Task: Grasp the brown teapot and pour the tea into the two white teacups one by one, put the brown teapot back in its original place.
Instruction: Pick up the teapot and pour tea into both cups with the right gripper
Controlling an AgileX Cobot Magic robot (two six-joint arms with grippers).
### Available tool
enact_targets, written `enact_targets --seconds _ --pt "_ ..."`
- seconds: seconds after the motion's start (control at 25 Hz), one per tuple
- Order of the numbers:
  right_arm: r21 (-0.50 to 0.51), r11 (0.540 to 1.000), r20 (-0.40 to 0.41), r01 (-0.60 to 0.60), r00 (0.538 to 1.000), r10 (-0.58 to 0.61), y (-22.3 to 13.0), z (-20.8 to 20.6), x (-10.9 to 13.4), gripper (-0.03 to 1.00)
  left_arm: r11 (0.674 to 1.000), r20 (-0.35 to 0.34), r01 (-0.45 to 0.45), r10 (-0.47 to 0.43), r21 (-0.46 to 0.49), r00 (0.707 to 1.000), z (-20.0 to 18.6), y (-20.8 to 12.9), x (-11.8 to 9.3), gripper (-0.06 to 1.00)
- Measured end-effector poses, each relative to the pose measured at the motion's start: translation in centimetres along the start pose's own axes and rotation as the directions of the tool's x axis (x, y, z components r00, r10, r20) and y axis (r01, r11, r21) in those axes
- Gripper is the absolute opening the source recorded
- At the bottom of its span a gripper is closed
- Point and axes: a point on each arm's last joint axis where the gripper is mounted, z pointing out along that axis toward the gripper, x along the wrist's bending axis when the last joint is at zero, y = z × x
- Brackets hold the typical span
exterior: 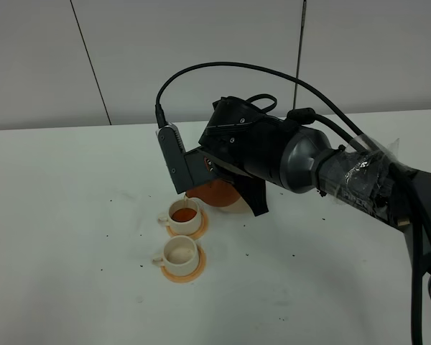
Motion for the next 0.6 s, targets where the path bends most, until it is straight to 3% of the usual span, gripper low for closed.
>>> enact_targets --seconds 0.6 --pt "0.019 1.0 0.001 0.012 1.0 -0.012 -0.17 0.0 -0.01 0.09 1.0 0.0 0.0 0.0 0.0 1.0 0.0 0.0 0.0 0.23"
